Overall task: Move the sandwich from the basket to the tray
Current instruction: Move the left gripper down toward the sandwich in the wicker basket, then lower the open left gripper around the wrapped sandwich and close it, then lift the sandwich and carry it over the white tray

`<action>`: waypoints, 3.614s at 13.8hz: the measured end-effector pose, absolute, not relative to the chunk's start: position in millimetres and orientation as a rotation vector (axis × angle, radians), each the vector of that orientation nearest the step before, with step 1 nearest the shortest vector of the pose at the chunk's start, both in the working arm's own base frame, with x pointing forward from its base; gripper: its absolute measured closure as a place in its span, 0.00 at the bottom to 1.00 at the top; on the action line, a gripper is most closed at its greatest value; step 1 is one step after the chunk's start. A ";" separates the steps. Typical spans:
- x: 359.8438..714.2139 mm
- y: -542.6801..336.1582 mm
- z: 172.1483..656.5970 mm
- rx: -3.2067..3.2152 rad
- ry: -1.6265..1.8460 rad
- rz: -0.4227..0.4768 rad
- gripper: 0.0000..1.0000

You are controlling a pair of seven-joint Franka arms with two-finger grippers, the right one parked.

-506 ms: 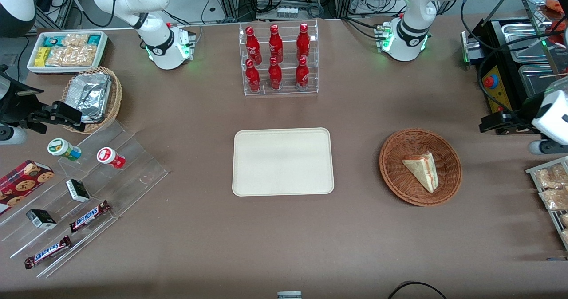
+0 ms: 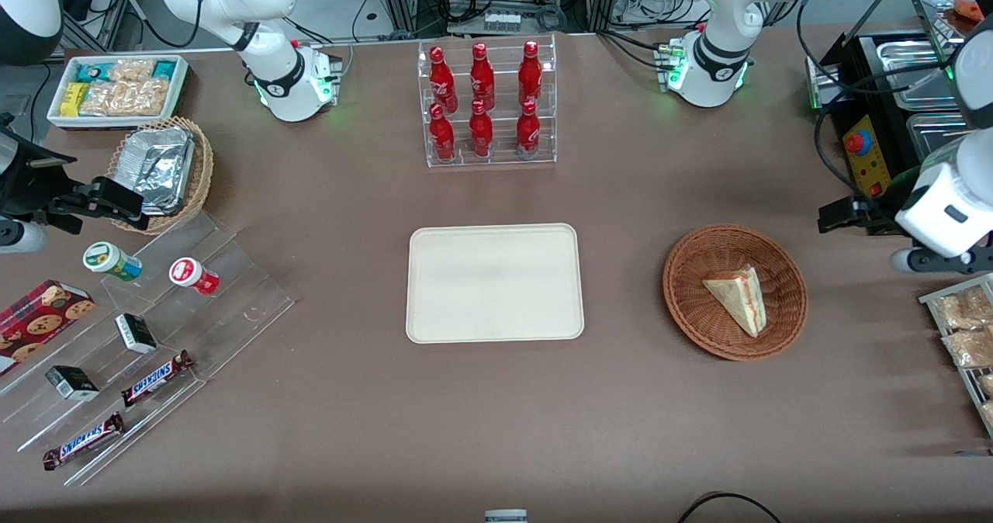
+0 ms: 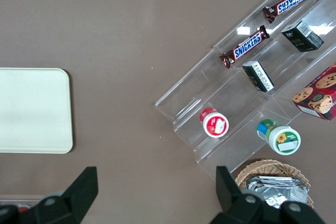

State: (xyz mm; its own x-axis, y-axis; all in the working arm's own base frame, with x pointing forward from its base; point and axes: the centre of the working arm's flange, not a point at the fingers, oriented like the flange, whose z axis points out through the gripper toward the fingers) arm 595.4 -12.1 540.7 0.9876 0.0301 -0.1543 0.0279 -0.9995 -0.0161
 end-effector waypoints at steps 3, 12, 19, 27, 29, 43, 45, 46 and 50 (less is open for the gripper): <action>602.4 -11.0 498.0 -3.106 -0.188 0.224 0.00; 581.4 -23.0 349.3 -3.003 -0.739 0.033 0.00; 561.8 -30.4 299.8 -3.022 -0.779 -0.069 0.00; 562.8 -58.5 264.4 -3.031 -0.761 -0.061 0.28; 563.1 -58.3 264.8 -3.030 -0.755 -0.063 0.49; 547.9 -276.3 444.2 -3.119 -0.152 0.171 0.85; 531.6 -343.6 421.1 -3.141 -0.057 0.190 0.85; 520.7 -380.5 405.7 -3.160 -0.042 0.180 0.85; 486.9 -474.3 346.3 -3.218 0.039 0.172 0.85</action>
State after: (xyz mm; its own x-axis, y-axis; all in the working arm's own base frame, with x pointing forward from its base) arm 486.9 -474.3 346.3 0.9940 -0.0287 -0.1052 -0.0201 -0.9964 0.0825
